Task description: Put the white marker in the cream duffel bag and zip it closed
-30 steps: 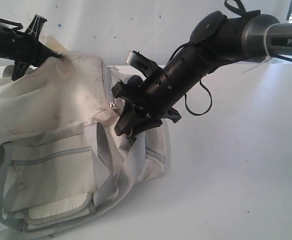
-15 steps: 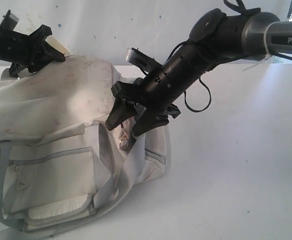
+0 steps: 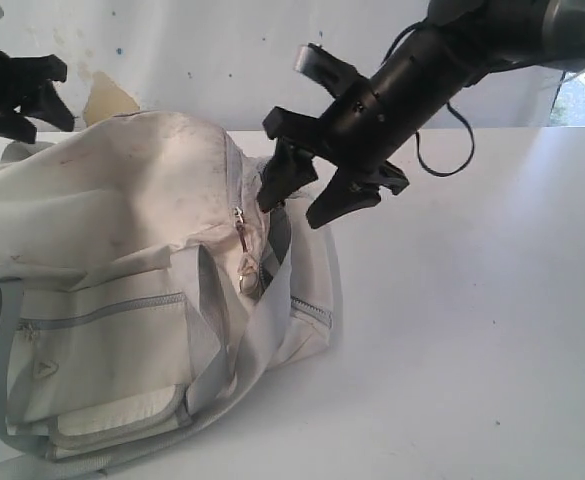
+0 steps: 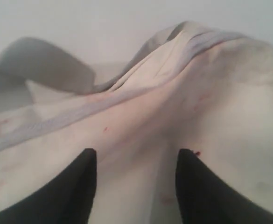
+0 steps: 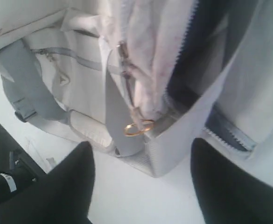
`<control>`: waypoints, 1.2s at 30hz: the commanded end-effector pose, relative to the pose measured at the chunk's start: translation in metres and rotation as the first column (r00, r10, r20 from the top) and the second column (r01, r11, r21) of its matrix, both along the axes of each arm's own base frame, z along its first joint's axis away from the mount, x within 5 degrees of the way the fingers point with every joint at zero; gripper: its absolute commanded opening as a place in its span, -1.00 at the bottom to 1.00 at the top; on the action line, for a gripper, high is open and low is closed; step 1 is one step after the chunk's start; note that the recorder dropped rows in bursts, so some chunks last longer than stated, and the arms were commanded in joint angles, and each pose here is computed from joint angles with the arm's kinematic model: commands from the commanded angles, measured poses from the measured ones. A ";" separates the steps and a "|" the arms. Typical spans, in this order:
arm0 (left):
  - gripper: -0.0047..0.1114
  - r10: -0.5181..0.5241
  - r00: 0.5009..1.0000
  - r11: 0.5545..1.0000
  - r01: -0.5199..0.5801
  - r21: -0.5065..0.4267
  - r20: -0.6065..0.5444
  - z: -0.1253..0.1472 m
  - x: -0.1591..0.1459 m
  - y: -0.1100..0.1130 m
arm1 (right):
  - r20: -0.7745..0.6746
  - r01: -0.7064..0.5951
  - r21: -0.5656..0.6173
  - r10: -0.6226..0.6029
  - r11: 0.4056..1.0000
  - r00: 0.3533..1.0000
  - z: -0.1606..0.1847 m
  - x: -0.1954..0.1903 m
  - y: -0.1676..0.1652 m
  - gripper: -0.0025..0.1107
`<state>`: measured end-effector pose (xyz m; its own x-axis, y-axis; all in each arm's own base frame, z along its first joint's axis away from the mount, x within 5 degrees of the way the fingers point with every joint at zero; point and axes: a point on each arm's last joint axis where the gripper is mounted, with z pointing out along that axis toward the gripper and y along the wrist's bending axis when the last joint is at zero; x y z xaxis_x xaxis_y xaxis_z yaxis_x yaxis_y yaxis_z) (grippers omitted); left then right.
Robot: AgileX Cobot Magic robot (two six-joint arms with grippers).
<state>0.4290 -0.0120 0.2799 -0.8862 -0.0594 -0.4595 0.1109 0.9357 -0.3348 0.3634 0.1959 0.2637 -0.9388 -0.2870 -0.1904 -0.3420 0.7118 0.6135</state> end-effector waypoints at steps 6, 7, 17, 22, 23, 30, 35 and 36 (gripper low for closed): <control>-0.69 0.048 0.984 0.982 -0.015 0.189 -0.173 0.021 -0.040 0.014 | 0.021 0.149 -0.193 -0.148 0.970 0.989 -0.005 0.020 -0.066 -0.53; -0.73 0.048 0.984 0.982 -0.015 0.189 -0.173 0.023 -0.044 0.014 | 0.027 0.161 -0.248 -0.159 0.955 0.987 -0.009 0.021 -0.073 -0.56; -0.75 0.077 0.974 0.961 -0.016 0.275 -0.211 0.022 -0.097 0.019 | 0.055 0.167 -0.513 -0.161 0.842 0.985 -0.020 -0.003 -0.116 -0.96; -0.75 0.141 0.965 0.937 -0.059 0.344 -0.219 0.019 -0.126 0.025 | 0.076 0.230 -0.508 -0.223 0.830 0.972 -0.014 -0.016 -0.144 -0.96; -0.75 0.146 0.968 0.937 -0.069 0.342 -0.205 0.015 -0.138 0.025 | 0.085 0.265 -0.506 -0.258 0.821 0.962 -0.012 -0.023 -0.157 -0.96; -0.81 0.160 0.981 0.935 -0.116 0.334 -0.106 0.005 -0.179 0.023 | 0.206 0.366 -0.488 -0.303 0.792 0.930 -0.006 -0.057 -0.186 -0.96; -0.92 0.159 0.987 0.929 -0.161 0.333 0.036 0.013 -0.214 0.022 | 0.304 0.373 -0.465 -0.250 0.803 0.919 0.018 -0.087 -0.186 -0.96; -0.92 0.157 0.985 0.929 -0.173 0.328 0.075 0.019 -0.226 0.021 | 0.341 0.379 -0.456 -0.235 0.806 0.910 0.025 -0.095 -0.186 -0.96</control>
